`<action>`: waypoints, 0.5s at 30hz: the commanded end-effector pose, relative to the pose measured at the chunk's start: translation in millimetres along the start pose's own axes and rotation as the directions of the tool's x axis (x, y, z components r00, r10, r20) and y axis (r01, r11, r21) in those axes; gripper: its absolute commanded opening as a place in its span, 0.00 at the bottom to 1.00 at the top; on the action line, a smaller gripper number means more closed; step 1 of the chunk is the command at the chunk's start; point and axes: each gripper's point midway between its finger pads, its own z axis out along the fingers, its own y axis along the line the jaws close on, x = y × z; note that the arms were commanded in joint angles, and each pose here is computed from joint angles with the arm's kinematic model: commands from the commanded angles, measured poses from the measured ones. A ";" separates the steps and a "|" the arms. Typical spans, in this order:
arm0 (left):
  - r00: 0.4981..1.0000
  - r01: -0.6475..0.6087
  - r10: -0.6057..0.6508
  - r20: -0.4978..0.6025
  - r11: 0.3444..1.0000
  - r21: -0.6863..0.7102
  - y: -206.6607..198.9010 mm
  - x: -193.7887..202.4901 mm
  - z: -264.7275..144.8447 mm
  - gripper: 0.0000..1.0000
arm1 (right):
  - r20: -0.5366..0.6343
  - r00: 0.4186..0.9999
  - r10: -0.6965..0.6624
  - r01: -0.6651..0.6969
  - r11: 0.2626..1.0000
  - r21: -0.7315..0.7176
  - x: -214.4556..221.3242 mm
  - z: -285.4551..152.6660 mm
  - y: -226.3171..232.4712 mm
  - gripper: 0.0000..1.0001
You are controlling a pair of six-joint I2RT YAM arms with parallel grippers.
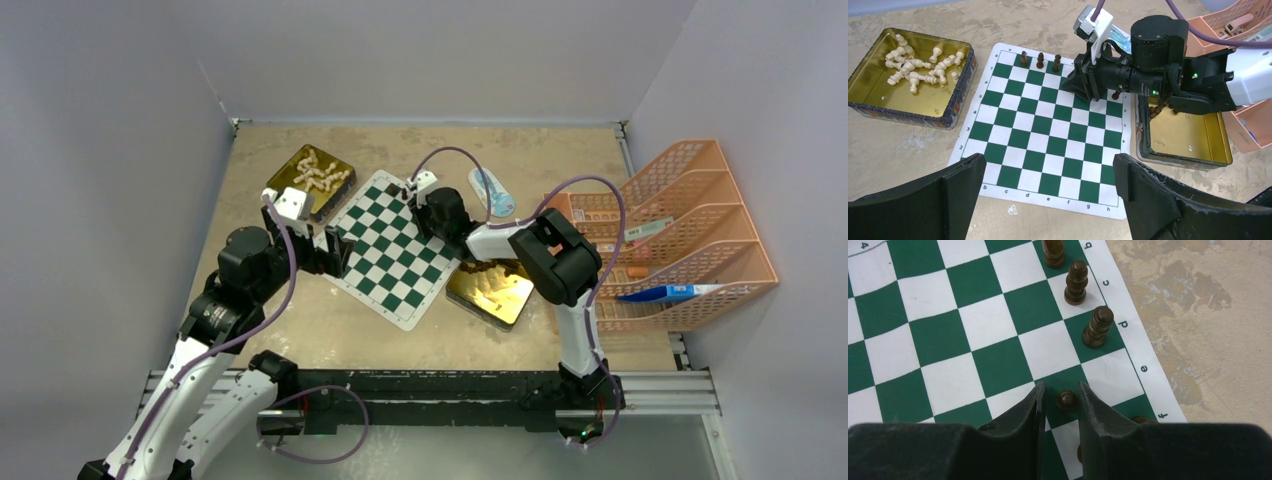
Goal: Set up the chess pieces on the board
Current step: Pick up the chess piece from the storage box.
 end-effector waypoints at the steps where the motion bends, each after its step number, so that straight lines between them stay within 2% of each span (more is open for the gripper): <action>1: 1.000 -0.010 0.010 0.028 1.000 0.016 -2.2 -5.8 0.5 1.00 | 0.158 0.987 0.022 -0.019 1.000 -0.020 -72.3 -11.4 3.5 0.31; 10: 1.000 -0.012 0.012 0.011 0.999 0.037 -5.4 -2.5 4.7 1.00 | 0.151 0.987 0.050 -0.044 0.998 -0.045 -76.9 -15.8 8.2 0.34; 15: 1.000 -0.015 0.014 0.006 0.999 0.048 -7.1 -1.2 6.0 1.00 | 0.180 0.981 0.068 -0.064 0.998 -0.030 -98.6 -29.7 4.9 0.35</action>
